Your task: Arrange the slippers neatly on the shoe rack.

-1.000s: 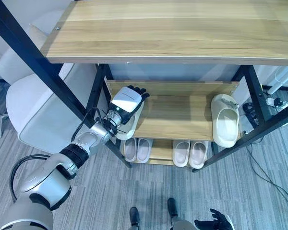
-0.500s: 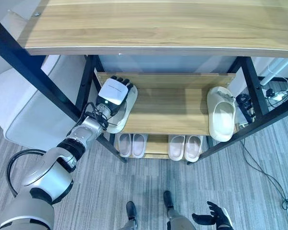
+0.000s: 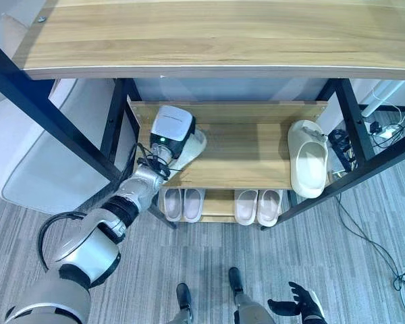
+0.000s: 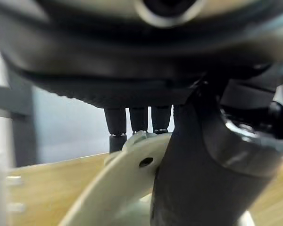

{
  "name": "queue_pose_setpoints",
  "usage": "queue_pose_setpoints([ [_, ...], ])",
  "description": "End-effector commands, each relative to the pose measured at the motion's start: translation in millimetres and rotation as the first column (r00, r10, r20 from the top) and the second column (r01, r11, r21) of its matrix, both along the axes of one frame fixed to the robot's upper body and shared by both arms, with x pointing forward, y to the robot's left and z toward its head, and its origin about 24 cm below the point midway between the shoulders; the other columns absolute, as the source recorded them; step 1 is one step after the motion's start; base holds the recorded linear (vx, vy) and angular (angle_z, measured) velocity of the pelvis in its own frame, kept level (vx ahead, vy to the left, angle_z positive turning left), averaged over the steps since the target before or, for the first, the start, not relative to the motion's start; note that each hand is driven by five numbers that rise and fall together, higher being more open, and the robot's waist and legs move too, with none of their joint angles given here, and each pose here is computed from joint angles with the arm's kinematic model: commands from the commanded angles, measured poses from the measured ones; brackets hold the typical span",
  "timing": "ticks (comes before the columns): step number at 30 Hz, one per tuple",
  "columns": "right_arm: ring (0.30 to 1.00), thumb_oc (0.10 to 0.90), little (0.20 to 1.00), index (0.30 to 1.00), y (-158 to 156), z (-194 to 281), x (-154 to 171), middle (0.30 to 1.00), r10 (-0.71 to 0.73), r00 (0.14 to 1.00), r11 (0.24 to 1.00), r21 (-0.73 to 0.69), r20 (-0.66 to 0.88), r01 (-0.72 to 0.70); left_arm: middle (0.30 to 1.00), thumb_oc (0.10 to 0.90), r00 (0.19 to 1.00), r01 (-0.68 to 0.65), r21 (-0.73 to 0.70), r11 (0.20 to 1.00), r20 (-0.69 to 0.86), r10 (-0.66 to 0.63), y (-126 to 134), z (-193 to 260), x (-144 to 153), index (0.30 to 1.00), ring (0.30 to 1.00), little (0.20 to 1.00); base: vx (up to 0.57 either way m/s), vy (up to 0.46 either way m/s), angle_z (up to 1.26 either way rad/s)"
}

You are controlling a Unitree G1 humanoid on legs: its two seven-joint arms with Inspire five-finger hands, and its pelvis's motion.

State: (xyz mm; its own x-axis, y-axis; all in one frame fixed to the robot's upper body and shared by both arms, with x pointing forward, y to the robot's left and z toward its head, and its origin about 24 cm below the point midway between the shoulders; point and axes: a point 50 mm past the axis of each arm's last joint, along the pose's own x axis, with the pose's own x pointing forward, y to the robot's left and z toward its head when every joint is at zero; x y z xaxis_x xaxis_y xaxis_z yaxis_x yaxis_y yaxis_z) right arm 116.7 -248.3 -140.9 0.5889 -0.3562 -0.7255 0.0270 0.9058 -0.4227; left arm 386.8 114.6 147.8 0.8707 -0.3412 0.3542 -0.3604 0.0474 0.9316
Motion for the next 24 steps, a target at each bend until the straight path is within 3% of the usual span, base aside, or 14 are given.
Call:
queue_pose_setpoints([
  [1, 0.9, 0.8, 0.9, 0.9, -25, 9, -4, 0.9, -0.055, 0.998, 0.996, -0.074, 0.042, 0.058, 0.3, 0.4, 0.975, 0.103, -0.112, 0.988, 0.206, -0.078, -24, 65, 4, 0.3, 0.3, 0.3, 0.02, -0.051, 0.02],
  [5, 0.9, 0.8, 0.9, 0.9, -32, 15, 8, 0.9, -0.045, 0.997, 0.993, -0.106, 0.065, 0.052, 0.3, 0.4, 0.979, 0.126, -0.138, 0.982, 0.177, -0.1, -38, 60, 4, 0.3, 0.3, 0.3, 0.0, -0.045, -0.01],
  [9, 0.9, 0.8, 0.9, 0.9, -38, 24, 24, 0.9, -0.03, 0.993, 0.99, -0.137, 0.11, 0.045, 0.3, 0.4, 0.985, 0.07, -0.161, 0.984, 0.168, -0.042, -45, 67, 14, 0.3, 0.3, 0.3, -0.07, -0.051, -0.03],
  [17, 0.9, 0.8, 0.9, 0.9, -43, 27, 26, 0.9, -0.01, 0.993, 0.986, -0.165, 0.12, 0.03, 0.3, 0.4, 0.981, -0.056, -0.169, 0.984, 0.175, 0.086, -37, 86, 29, 0.3, 0.3, 0.3, -0.02, -0.034, -0.11],
  [24, 0.9, 0.8, 0.9, 0.9, -41, 28, 30, 0.9, 0.0, 0.992, 0.986, -0.167, 0.124, 0.021, 0.3, 0.4, 0.968, -0.063, -0.21, 0.976, 0.225, 0.111, -35, 115, 31, 0.3, 0.3, 0.3, 0.01, -0.024, -0.1],
])
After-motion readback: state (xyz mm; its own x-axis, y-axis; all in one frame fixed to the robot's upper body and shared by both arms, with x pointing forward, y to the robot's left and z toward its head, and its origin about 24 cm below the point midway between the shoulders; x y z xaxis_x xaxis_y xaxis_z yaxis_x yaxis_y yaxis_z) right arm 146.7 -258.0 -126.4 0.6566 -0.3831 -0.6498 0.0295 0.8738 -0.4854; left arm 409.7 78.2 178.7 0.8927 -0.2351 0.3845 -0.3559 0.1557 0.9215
